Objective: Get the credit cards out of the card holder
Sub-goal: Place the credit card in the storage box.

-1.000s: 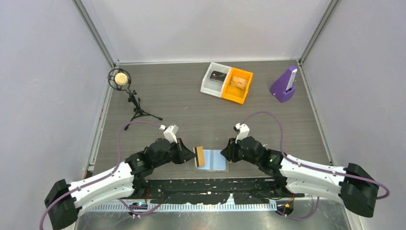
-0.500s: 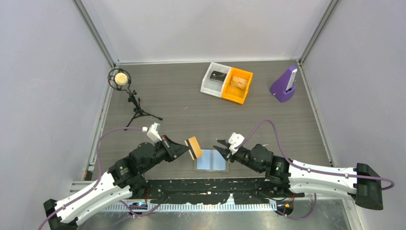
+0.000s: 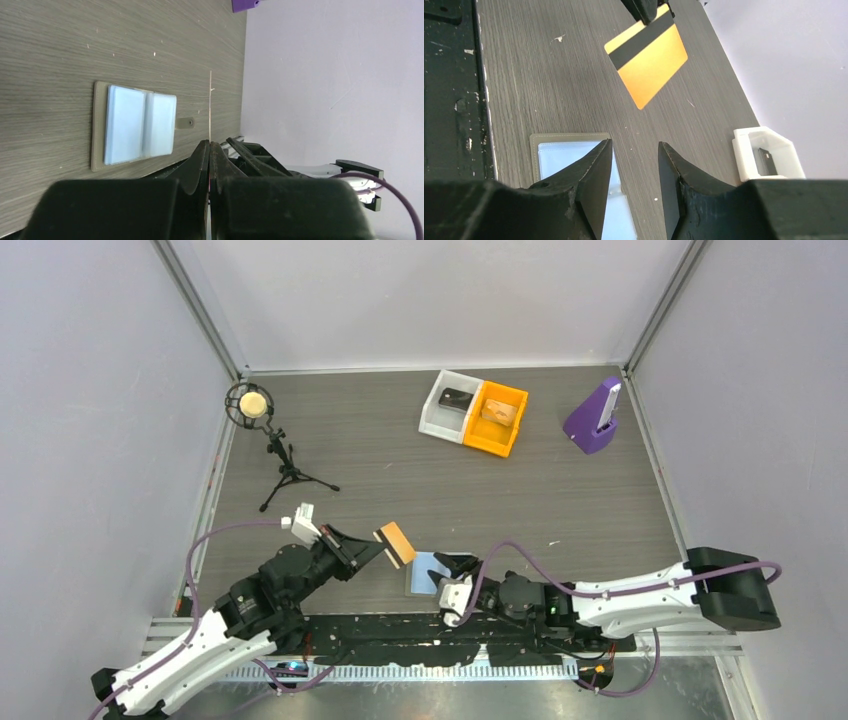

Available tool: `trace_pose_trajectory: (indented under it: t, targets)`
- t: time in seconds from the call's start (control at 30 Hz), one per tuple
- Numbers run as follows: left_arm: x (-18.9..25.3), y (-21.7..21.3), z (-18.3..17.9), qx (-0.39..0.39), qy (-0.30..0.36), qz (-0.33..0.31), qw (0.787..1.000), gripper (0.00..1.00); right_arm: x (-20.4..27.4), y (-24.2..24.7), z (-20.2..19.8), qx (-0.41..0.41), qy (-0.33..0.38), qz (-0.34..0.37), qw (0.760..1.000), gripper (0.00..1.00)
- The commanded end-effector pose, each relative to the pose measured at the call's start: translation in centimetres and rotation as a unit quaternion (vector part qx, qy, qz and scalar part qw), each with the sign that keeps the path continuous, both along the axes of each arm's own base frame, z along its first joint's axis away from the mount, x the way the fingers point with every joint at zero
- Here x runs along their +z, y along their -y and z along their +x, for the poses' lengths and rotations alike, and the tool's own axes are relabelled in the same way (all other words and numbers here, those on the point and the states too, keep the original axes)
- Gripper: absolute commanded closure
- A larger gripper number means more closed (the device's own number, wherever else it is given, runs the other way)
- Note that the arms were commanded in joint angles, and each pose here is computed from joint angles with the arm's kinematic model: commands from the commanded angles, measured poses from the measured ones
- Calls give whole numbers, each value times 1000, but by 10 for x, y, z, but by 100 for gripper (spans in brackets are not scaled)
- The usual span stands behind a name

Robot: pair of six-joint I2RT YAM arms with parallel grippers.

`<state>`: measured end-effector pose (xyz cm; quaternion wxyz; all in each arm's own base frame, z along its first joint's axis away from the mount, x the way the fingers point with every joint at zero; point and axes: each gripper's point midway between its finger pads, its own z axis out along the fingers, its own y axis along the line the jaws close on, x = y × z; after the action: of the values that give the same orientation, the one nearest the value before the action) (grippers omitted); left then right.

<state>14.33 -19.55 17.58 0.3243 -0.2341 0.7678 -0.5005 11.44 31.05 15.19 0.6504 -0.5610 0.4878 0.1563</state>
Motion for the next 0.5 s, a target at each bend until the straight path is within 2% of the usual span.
trace_pose_trajectory:
  t: [0.0, 0.3, 0.47]
  targets:
    - [6, 13, -2, -11, -18, -47, 999, 100, 44, -13, 2, -12, 58, 57, 997, 54]
    - [-6, 30, -5, -33, -49, -85, 995, 100, 38, -36, -6, 5, 80, 27, 996, 54]
    - [-8, 29, -6, -34, -51, -84, 995, 100, 29, -42, -7, -5, 98, 3, 995, 51]
